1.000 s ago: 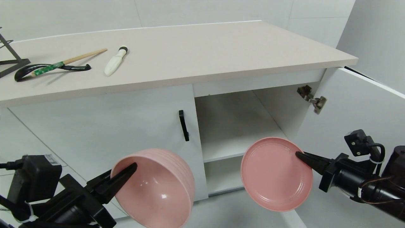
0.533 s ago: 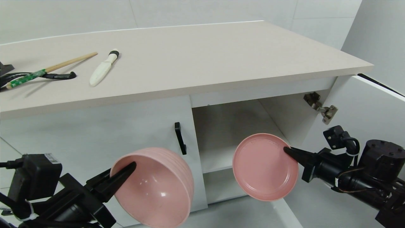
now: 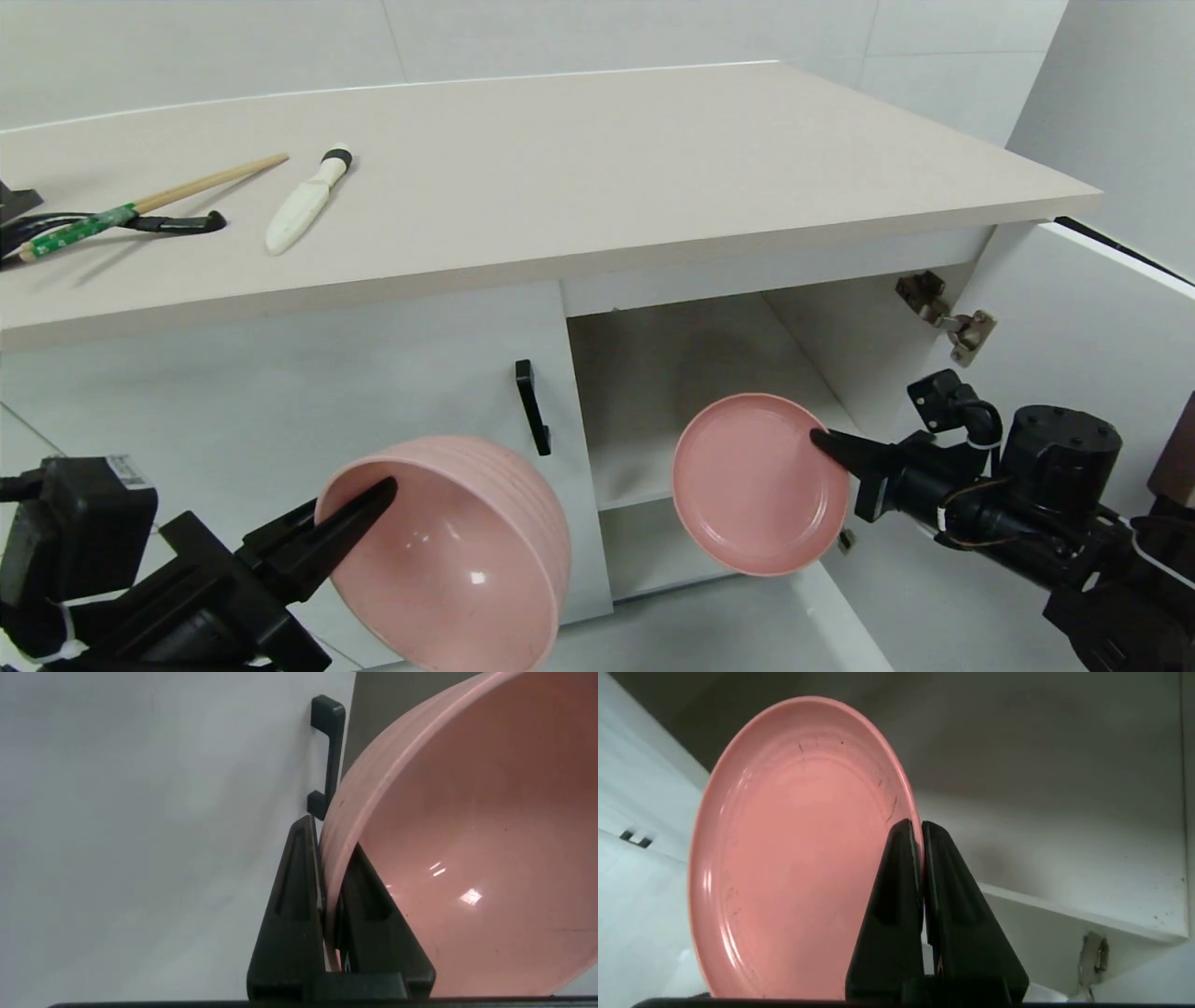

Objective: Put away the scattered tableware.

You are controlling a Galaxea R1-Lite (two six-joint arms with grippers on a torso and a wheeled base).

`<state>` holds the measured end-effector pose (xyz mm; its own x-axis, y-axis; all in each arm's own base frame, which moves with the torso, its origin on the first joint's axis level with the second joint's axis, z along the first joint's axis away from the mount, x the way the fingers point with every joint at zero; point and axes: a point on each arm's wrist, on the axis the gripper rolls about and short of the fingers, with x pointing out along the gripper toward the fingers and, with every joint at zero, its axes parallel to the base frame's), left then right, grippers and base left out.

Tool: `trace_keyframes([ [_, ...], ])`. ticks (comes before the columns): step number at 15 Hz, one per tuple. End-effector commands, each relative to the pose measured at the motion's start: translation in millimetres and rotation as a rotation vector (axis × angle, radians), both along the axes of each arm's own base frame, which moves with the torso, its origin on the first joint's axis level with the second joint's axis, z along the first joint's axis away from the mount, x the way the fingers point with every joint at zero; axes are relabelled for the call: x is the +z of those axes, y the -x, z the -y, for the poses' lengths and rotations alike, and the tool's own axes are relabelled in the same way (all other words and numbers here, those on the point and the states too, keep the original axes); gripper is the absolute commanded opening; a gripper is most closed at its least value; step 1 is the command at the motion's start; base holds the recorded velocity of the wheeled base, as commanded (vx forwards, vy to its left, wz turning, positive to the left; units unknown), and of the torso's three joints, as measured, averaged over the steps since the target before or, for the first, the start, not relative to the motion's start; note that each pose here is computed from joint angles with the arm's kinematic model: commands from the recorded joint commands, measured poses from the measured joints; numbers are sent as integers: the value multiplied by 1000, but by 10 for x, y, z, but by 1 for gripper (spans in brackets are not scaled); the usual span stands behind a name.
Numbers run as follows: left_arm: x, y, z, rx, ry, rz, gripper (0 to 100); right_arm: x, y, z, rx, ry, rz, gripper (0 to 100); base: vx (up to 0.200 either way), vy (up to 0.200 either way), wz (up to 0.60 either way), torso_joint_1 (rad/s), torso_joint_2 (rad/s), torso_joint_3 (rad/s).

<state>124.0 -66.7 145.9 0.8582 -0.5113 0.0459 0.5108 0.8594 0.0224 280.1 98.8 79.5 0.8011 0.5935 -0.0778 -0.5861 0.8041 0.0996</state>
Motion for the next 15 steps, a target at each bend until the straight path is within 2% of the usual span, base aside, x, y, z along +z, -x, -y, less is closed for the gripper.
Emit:
trace_keyframes([
  [1, -2, -1, -1, 2, -1, -1, 0, -119, -129, -70, 7, -1, -18, 0, 0, 0, 0, 0, 0, 0],
  [3, -13, -11, 4, 2, -4, -8, 0, -177, -229, -130, 13, -20, -27, 0, 0, 0, 0, 0, 0, 0],
  [5, -8, -17, 7, 2, -11, -2, 0, -165, -343, -211, 17, -79, -30, 0, 0, 0, 0, 0, 0, 0],
  [8, 34, -16, 3, 20, -34, 41, 0, -250, -559, -278, -55, -106, -16, 0, 0, 0, 0, 0, 0, 0],
  [10, 70, -22, -3, 60, -38, 65, 0, -315, -587, -310, -56, -103, -27, 0, 0, 0, 0, 0, 0, 0],
  [13, 85, -28, -5, 79, -38, 74, 0, -318, -689, -351, -64, -116, -2, 0, 0, 0, 0, 0, 0, 0],
  [15, 105, -25, -8, 88, -49, 93, 0, -338, -809, -382, -67, -135, 18, 0, 0, 0, 0, 0, 0, 0],
])
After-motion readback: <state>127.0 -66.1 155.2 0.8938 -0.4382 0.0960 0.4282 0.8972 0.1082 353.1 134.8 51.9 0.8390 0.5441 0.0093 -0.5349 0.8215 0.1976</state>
